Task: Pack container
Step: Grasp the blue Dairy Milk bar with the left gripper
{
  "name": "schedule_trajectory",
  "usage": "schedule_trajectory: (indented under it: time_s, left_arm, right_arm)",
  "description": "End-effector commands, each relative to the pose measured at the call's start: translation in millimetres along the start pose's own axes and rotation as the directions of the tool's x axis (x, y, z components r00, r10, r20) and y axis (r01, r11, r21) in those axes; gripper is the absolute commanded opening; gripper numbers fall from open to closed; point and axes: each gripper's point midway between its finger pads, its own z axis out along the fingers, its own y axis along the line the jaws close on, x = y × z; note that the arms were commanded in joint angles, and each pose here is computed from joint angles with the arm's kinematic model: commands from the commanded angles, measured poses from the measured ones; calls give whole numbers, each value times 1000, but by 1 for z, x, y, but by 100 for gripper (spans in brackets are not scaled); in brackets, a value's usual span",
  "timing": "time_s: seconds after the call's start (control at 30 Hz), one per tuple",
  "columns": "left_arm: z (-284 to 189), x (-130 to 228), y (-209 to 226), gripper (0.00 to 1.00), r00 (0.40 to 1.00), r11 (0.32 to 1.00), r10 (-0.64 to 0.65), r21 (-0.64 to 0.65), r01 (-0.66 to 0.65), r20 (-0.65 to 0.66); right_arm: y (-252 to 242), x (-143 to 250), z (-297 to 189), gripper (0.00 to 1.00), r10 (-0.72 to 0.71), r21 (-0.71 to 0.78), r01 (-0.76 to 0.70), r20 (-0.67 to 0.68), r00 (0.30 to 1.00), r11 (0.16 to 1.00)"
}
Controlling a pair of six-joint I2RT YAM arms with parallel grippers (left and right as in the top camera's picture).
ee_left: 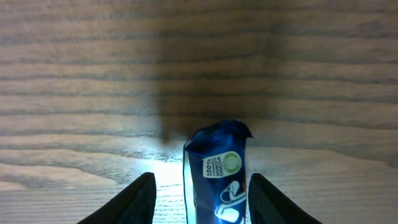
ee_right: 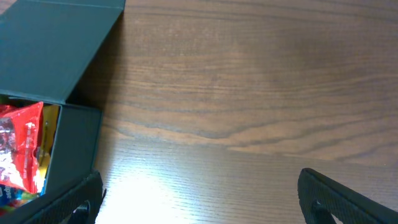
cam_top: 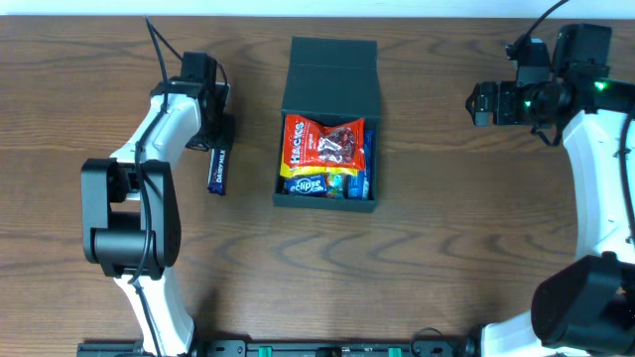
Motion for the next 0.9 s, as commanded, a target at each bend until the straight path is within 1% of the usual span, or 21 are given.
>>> schedule_trajectory:
  time_s: [0.0, 0.33, 0.43, 0.5, 0.7, 0.87]
  left_arm:
    - [3, 5, 3, 49, 1000, 999, -27, -22, 27, -4]
    - [10, 8, 0, 49, 1000, 1000, -19, -22, 19, 6]
    - [13, 10, 0, 47, 1000, 1000, -19, -22, 19, 6]
    - [14, 10, -1, 44, 1000, 1000, -18, -19, 18, 9]
    - [15, 11, -2, 42, 1000, 1000, -18, -15, 18, 9]
    - [15, 11, -5, 31, 1000, 1000, -18, 3, 18, 9]
  right_arm:
    - [-1, 4, 1, 99, -7, -10, 7, -10, 1000, 1000]
    - [0, 7, 1, 99, -4, -12, 3, -22, 1000, 1000]
    - [0, 9, 1, 99, -2, -13, 1, -31, 1000, 1000]
    - [0, 10, 1, 99, -1, -14, 0, -34, 999, 1000]
    - [0, 10, 1, 99, 0, -14, 0, -35, 999, 1000]
    - [0, 10, 1, 99, 0, -14, 0, -35, 999, 1000]
